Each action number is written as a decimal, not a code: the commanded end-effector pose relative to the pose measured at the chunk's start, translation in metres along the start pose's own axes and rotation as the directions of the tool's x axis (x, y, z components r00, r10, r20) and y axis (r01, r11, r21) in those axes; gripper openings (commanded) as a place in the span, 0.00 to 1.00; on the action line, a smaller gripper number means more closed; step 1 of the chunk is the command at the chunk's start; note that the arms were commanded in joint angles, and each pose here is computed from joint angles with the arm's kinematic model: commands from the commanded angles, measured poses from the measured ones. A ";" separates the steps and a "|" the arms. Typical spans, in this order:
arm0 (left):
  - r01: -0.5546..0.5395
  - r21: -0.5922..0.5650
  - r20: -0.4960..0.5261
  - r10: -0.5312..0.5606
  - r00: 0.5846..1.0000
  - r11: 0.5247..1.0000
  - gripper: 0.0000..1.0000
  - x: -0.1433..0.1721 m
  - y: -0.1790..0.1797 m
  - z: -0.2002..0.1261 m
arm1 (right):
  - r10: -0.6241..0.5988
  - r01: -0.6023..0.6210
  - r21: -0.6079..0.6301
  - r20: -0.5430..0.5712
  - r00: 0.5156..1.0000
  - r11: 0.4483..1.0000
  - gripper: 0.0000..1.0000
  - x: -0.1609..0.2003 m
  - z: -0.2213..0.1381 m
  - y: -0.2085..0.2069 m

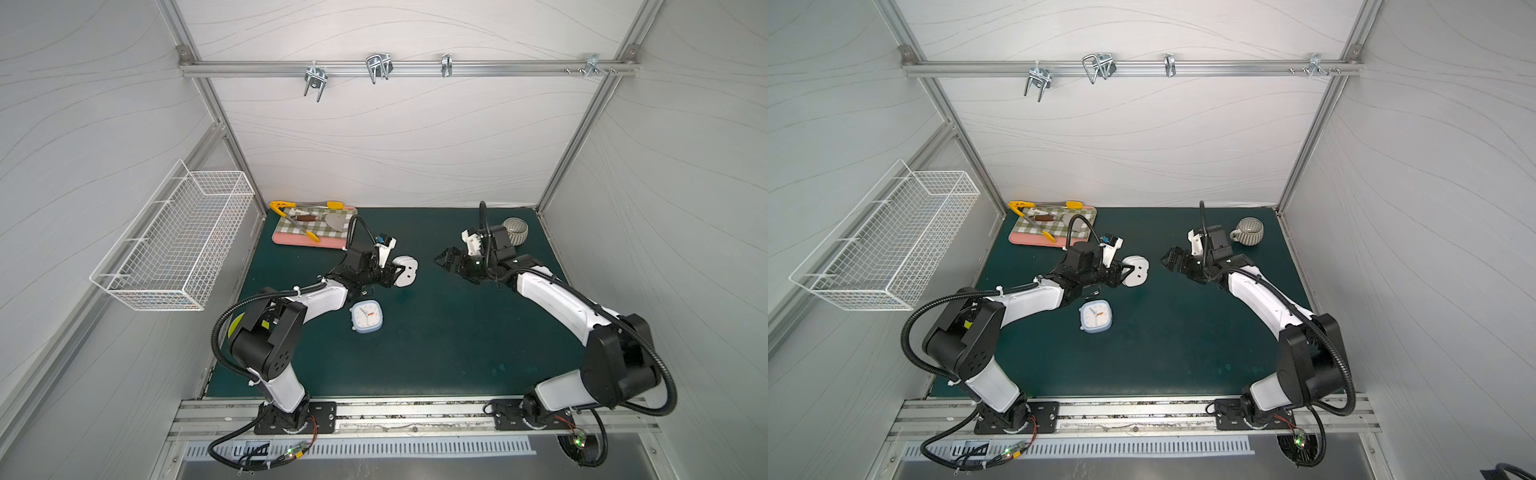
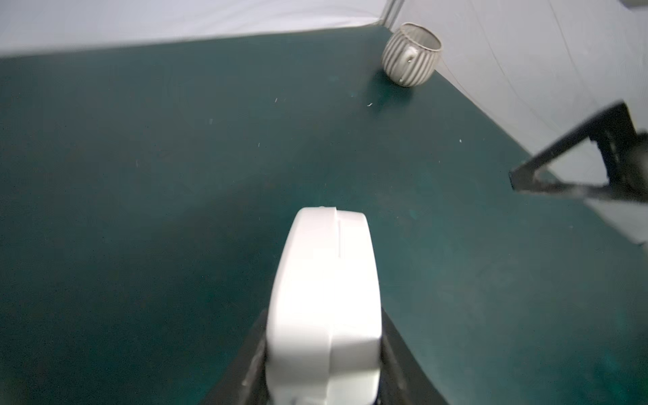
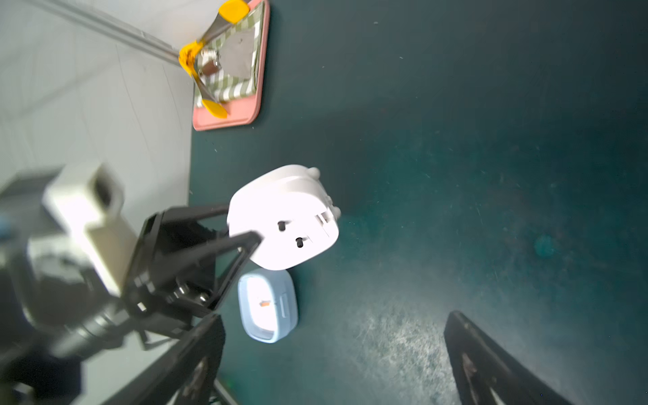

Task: Insert the battery into the alarm
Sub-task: Adjust the alarm at the center of the board.

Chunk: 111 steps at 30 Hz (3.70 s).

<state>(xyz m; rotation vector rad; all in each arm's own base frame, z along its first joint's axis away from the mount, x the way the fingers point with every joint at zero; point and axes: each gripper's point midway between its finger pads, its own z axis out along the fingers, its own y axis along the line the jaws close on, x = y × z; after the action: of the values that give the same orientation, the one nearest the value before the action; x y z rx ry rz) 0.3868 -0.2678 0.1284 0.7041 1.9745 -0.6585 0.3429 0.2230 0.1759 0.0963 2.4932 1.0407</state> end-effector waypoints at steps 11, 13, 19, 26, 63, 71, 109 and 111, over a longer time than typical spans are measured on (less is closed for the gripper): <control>-0.849 -0.158 0.273 0.849 0.453 0.504 0.20 -0.054 -0.067 -0.002 | 0.392 -0.491 -0.227 -0.369 0.843 0.841 0.96 0.012 0.010 0.015; -0.901 -0.178 0.264 0.901 0.344 0.396 0.19 -0.046 -0.075 0.000 | 0.397 -0.510 -0.247 -0.391 0.830 0.824 0.94 0.010 0.011 0.018; -0.920 -0.217 0.291 0.922 0.257 0.325 0.18 -0.048 -0.087 -0.005 | 0.408 -0.536 -0.252 -0.422 0.810 0.805 0.91 0.011 0.014 0.017; -0.929 -0.238 0.281 0.936 0.212 0.283 0.20 -0.049 -0.092 -0.006 | 0.426 -0.571 -0.266 -0.447 0.787 0.777 0.81 0.011 0.018 0.017; -0.793 -0.271 0.294 0.832 0.471 0.545 1.00 -0.052 -0.107 -0.009 | 0.481 -0.533 -0.220 -0.250 0.841 0.817 0.39 -0.033 0.031 -0.020; -0.251 -0.172 0.376 0.299 0.877 0.953 0.99 -0.068 -0.085 -0.056 | 0.466 -0.472 -0.116 -0.078 0.881 0.874 0.38 -0.078 0.080 -0.066; 0.815 -0.398 0.216 -0.820 0.530 0.422 0.99 0.080 0.068 -0.143 | 0.323 -0.322 0.058 -0.004 0.947 0.945 0.98 -0.046 0.058 -0.100; 0.823 -0.406 0.188 -0.845 0.501 0.398 0.99 0.093 0.063 -0.143 | 0.263 -0.262 0.070 -0.004 0.965 0.962 0.97 -0.040 0.048 -0.092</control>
<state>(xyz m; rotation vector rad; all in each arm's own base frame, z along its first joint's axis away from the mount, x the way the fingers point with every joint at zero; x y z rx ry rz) 0.3214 -0.1095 0.1096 -0.6115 2.3054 -0.6847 0.4187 0.1820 0.0767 0.5730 2.5916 1.1206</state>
